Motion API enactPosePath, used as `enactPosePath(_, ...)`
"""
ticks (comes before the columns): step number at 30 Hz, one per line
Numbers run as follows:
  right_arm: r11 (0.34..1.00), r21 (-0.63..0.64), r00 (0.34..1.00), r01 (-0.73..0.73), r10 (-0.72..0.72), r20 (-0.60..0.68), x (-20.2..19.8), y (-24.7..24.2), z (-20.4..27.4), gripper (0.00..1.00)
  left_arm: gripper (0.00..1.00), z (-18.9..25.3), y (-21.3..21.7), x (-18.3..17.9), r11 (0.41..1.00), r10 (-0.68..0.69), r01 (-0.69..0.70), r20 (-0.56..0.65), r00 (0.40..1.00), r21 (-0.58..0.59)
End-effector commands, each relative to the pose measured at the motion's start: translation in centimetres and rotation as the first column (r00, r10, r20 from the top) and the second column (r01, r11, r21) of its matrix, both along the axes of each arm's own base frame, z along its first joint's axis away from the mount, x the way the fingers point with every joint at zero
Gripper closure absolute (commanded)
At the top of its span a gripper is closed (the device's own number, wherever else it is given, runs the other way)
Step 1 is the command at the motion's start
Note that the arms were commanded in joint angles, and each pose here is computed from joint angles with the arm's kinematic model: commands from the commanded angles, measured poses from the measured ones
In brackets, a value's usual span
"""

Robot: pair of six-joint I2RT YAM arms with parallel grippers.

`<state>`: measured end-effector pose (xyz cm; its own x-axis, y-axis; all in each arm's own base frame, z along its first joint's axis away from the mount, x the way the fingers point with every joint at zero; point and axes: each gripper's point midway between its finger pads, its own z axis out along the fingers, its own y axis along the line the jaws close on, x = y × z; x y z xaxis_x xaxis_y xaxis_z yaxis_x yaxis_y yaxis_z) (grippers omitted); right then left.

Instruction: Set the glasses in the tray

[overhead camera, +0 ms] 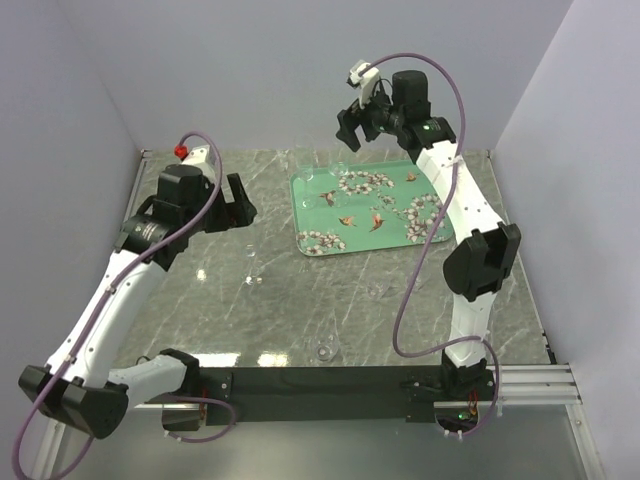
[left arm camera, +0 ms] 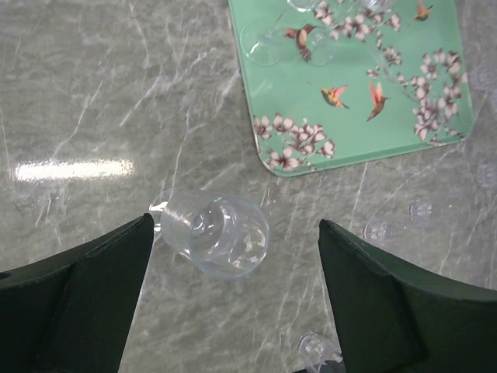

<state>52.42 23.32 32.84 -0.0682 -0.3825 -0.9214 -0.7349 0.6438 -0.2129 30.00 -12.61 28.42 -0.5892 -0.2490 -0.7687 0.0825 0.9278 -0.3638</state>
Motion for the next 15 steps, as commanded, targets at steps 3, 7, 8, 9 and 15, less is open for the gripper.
enactPosePath(3, 0.999, 0.047, 0.998, 0.003, -0.006, 0.059, -1.7, -1.2, 3.6, 0.05, 0.09, 0.6, 0.3, 0.4, 0.999, 0.036, -0.036, -0.043, 0.998, 0.01)
enactPosePath(7, 0.999, 0.049, 0.998, 0.013, -0.016, 0.054, -2.3, -1.9, 3.7, 0.05, 0.1, 0.4, 0.2, 0.6, 0.998, 0.05, -0.048, -0.074, 0.996, 0.029)
enactPosePath(8, 0.999, 0.049, 0.999, 0.017, -0.019, 0.049, -2.3, -2.1, 3.6, 0.05, 0.1, 0.2, 0.2, 0.6, 0.998, 0.053, -0.05, -0.082, 0.995, 0.033)
enactPosePath(9, 0.999, 0.049, 0.998, 0.019, -0.022, 0.054, -2.5, -2.3, 3.8, 0.05, 0.1, 0.3, 0.2, 0.6, 0.998, 0.056, -0.053, -0.087, 0.995, 0.036)
enactPosePath(15, 0.998, 0.06, 0.998, 0.032, -0.035, 0.047, -2.9, -3.2, 3.9, 0.04, 0.13, -0.8, -0.1, 0.5, 0.995, 0.081, -0.07, -0.151, 0.985, 0.077)
